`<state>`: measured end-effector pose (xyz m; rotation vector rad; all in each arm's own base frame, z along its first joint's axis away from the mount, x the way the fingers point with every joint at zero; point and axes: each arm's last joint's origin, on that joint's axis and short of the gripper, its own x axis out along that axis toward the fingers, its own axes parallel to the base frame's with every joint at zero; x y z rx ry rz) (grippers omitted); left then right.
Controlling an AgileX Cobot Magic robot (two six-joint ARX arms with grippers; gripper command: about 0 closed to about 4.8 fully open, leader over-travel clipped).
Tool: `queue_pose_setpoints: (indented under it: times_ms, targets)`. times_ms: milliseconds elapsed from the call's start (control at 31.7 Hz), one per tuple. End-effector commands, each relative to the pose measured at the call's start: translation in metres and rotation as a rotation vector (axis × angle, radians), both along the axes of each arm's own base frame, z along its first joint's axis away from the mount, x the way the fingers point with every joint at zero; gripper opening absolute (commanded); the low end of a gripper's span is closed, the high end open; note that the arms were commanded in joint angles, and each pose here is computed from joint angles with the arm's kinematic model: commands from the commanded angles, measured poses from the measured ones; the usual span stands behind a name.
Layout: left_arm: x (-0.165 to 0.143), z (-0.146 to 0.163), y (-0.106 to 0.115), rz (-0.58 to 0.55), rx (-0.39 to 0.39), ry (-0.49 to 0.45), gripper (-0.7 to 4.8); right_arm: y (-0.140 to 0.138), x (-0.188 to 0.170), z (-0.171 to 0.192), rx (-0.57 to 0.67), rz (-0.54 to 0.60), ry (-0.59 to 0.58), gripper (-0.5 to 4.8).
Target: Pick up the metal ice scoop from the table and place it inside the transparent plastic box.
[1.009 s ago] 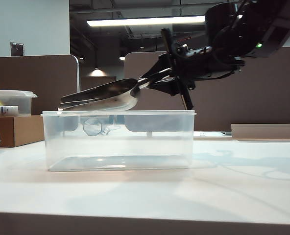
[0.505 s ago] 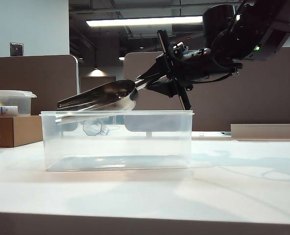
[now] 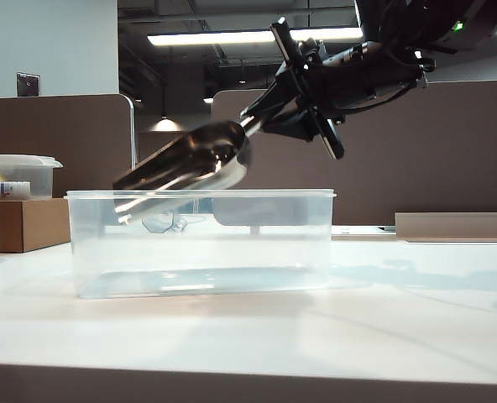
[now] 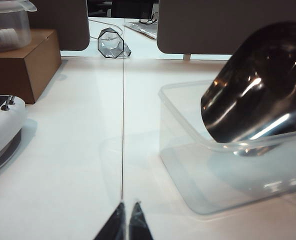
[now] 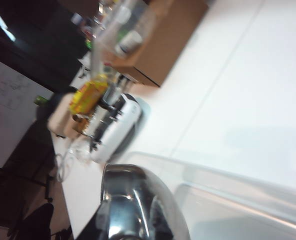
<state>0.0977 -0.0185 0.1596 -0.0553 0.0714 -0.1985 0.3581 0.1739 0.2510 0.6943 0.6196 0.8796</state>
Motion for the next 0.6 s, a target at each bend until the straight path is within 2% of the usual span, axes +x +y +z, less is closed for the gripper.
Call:
queue_pose_setpoints:
  times_ms: [32, 347, 473, 599]
  targets:
    - [0.0001, 0.0012, 0.0000, -0.003, -0.002, -0.013, 0.21, 0.0028, -0.0021, -0.0007, -0.024, -0.002, 0.000, -0.05]
    - [0.0001, 0.0012, 0.0000, -0.003, -0.002, -0.013, 0.21, 0.0058, -0.0023, -0.0015, -0.046, -0.065, -0.012, -0.01]
    - [0.0001, 0.0012, 0.0000, -0.003, -0.002, -0.013, 0.21, 0.0055, -0.0021, -0.0015, -0.047, -0.071, -0.012, 1.19]
    - [0.0001, 0.0012, -0.0001, -0.003, -0.002, -0.013, 0.21, 0.0055, -0.0021, -0.0016, -0.048, -0.071, -0.012, 1.27]
